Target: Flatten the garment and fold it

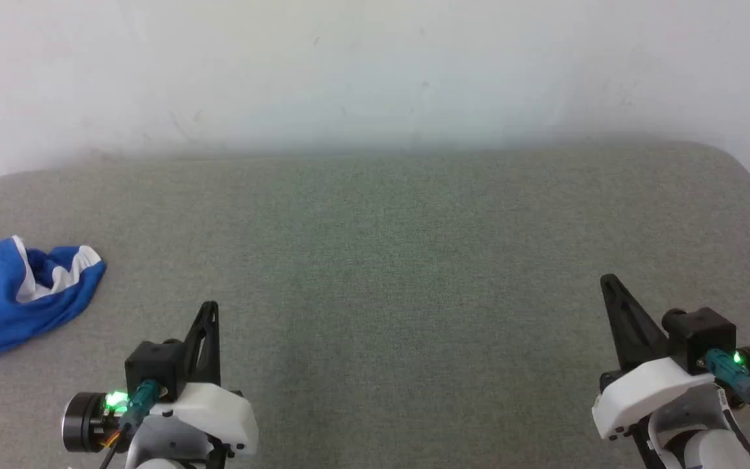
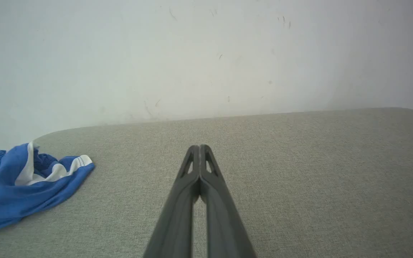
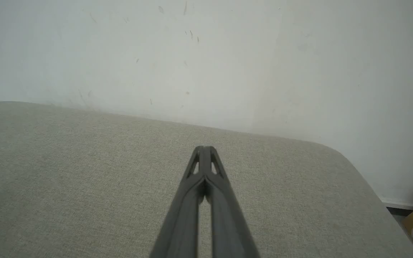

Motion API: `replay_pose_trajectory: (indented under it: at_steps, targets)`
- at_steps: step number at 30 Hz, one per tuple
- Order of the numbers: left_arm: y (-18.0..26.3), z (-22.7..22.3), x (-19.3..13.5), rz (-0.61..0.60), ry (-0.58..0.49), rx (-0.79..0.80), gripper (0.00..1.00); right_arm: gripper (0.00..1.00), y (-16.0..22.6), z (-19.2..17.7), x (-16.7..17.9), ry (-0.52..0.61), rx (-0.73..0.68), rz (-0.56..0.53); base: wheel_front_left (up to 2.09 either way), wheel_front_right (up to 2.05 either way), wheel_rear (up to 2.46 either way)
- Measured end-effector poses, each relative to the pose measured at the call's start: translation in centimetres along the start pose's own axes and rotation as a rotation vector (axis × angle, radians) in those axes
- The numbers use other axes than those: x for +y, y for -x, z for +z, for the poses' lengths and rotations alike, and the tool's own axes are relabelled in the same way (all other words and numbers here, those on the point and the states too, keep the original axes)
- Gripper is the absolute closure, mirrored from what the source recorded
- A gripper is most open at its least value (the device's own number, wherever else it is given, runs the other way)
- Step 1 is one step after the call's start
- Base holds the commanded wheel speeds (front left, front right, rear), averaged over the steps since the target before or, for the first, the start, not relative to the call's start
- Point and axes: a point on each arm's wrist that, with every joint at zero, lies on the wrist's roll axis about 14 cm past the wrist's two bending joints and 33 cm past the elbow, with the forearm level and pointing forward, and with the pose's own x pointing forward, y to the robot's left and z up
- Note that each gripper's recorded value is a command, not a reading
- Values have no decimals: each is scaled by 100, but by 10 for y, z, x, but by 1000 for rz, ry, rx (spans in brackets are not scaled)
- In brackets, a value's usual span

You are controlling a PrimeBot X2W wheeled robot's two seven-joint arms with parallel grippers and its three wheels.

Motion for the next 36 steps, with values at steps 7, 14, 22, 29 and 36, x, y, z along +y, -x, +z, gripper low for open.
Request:
replay_pose_trajectory:
  at_steps: [7,14,22,29,36]
  targets:
    - [0,0,0,0,0,0,100,100,0,0,0,0,0,0,0,0,0]
    - [0,0,0,0,0,0,100,100,0,0,0,0,0,0,0,0,0]
    - [0,0,0,0,0,0,100,100,0,0,0,0,0,0,0,0,0]
    - [0,0,0,0,0,0,100,100,0,0,0,0,1,0,0,0,0]
    - [0,0,0,4,0,-1,0,0,0,0,-3,-3,-2,-9,0,0,0]
